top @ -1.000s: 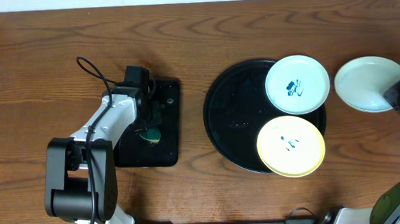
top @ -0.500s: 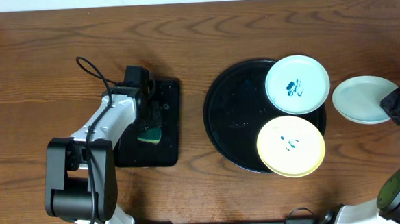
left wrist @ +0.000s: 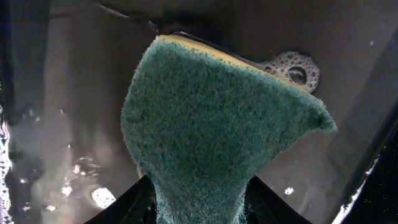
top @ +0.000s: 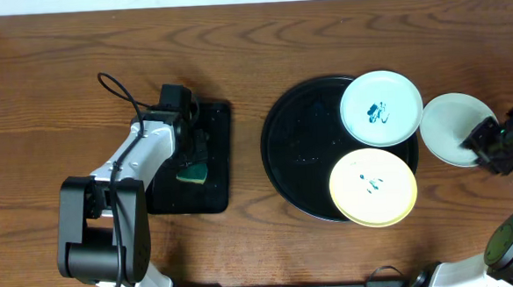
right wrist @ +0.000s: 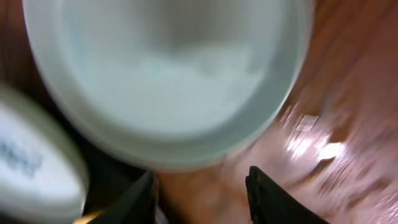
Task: Clean dirty plates on tray and stack at the side
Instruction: 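Release the plate and move the right gripper to the yellow plate, then grip the yellow plate rim with the right gripper and tilt it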
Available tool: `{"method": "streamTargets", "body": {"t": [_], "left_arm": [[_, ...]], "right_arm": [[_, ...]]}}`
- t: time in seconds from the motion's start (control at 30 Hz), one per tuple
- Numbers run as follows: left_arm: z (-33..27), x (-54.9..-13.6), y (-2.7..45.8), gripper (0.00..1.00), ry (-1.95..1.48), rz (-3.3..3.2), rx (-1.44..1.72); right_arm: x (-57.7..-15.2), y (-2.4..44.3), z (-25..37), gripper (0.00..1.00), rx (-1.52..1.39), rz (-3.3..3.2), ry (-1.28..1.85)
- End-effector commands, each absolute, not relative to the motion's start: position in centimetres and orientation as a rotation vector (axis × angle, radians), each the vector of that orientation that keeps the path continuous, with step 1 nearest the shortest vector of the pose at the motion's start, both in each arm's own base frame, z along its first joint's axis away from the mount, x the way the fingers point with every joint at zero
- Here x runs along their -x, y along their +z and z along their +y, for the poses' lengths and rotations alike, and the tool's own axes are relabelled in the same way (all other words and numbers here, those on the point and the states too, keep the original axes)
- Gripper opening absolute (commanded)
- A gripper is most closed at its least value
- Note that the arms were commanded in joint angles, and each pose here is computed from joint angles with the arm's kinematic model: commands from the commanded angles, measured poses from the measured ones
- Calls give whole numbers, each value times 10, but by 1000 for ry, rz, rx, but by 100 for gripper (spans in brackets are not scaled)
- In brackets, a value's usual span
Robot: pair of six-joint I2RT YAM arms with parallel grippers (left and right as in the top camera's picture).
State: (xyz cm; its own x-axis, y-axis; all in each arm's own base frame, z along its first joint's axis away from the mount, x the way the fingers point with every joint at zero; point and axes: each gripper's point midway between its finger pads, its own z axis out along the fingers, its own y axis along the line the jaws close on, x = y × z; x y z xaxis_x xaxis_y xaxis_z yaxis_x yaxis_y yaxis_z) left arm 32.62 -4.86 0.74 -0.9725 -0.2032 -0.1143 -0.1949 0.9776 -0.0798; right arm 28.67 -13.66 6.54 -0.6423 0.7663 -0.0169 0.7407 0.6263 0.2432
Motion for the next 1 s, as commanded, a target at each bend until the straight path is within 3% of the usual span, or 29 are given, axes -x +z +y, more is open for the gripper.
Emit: {"method": "streamTargets", "body": {"t": [0.0, 0.17, 0.3, 0.6, 0.73, 0.87, 0.97], "left_arm": [[-44, -326, 11, 44, -83, 2988, 306], [-45, -326, 11, 45, -83, 2988, 306], [-45, -326, 11, 45, -83, 2987, 306], [-45, -326, 11, 45, -83, 2987, 306], [-45, -326, 11, 44, -83, 2987, 306], [-45, -326, 11, 44, -83, 2987, 306], [-45, -326, 11, 44, -83, 2988, 306]], "right_arm": [[-280, 75, -99, 45, -1217, 2767, 626], [-246, 79, -74, 44, -1195, 2934, 711], [-224, 77, -67, 45, -1130, 3090, 607], [-209, 50, -35, 43, -931, 3252, 517], [-207, 37, -16, 35, -851, 3275, 540], [-210, 31, -3, 8, -740, 3293, 524], [-214, 31, 5, 2, -704, 3295, 514]]}}
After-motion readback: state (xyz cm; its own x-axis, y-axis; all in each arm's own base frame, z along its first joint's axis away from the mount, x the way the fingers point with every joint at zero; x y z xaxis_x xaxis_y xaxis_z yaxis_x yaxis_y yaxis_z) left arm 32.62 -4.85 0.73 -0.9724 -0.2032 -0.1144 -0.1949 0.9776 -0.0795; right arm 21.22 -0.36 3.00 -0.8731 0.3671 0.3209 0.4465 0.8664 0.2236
